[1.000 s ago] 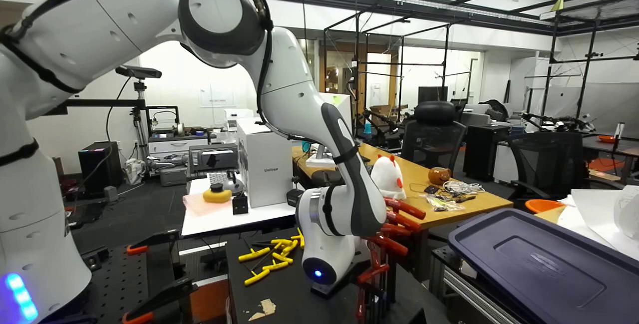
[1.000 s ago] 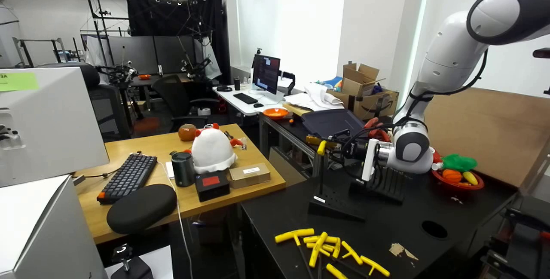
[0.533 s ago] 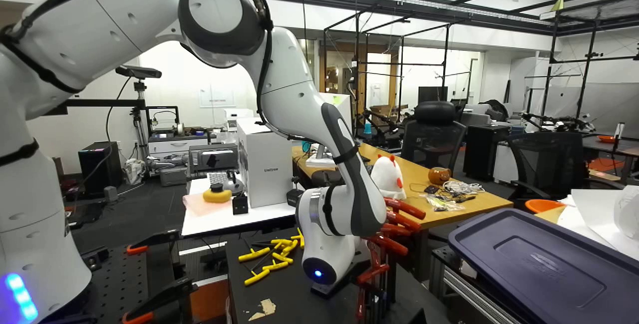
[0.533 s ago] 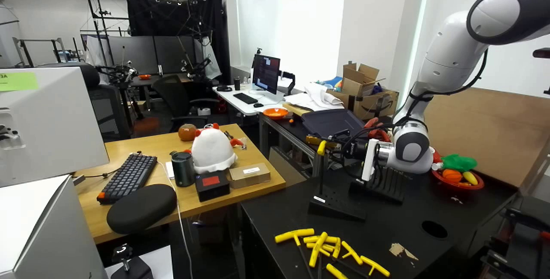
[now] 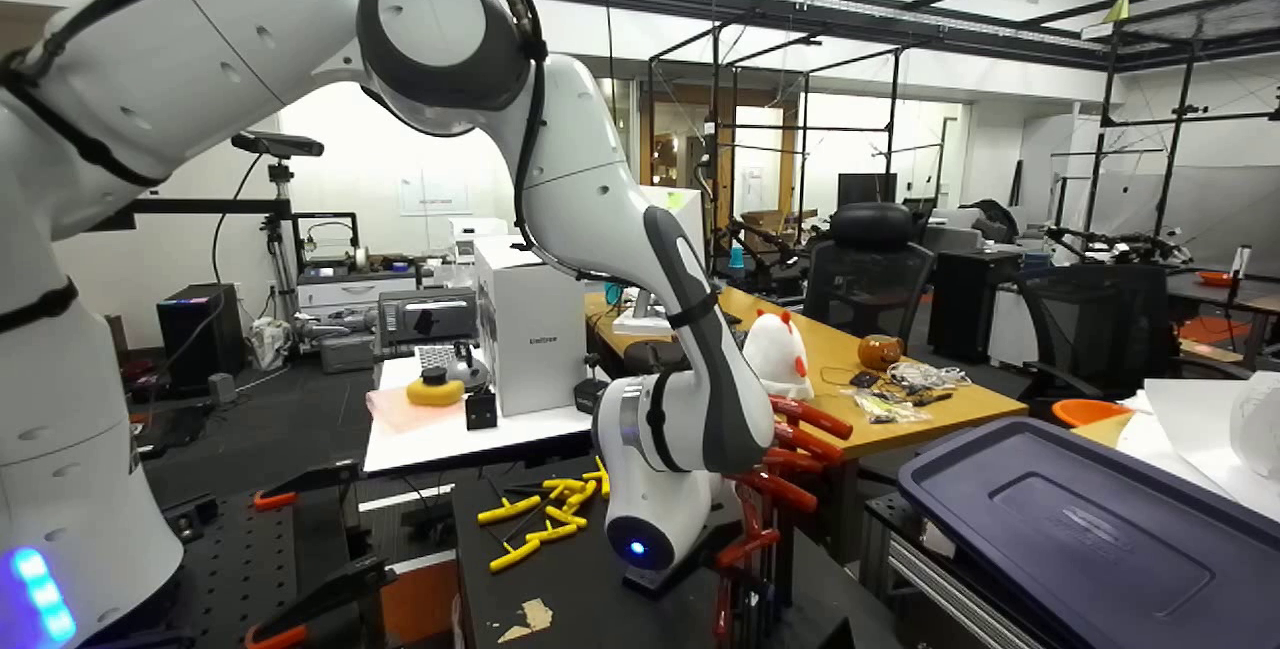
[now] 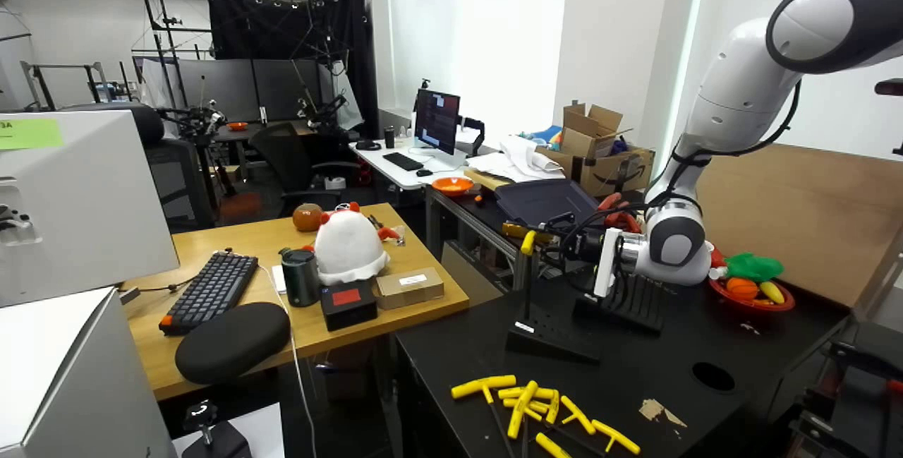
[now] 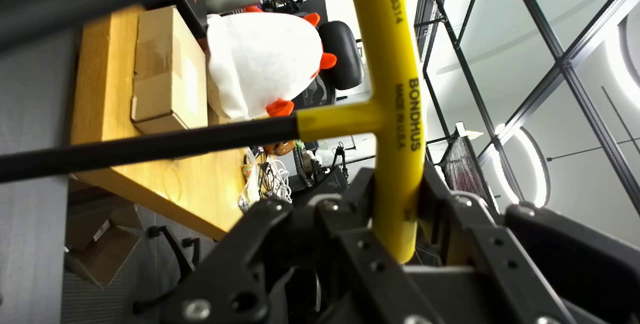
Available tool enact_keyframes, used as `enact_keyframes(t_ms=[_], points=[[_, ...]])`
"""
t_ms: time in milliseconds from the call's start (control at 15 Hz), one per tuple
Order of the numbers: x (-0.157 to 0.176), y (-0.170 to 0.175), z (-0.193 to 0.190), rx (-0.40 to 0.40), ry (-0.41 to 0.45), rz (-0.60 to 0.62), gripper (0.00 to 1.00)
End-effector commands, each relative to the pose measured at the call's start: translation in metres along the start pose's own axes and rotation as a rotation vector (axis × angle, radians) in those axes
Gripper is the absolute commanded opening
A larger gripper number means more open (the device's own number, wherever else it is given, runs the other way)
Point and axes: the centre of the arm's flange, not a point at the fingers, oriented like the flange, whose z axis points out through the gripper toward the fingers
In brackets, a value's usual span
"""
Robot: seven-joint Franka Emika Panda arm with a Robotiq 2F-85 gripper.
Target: Put one of the yellow screwdrivers in the black panel
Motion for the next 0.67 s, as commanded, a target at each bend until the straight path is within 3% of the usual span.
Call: enact_keyframes(t_ms=[0, 600], points=[[0.0, -0.006, 0.004, 0.018, -0.024, 0.0, 0.06], [0.014, 0.009, 0.008, -0.001, -0.033, 0.021, 0.06]])
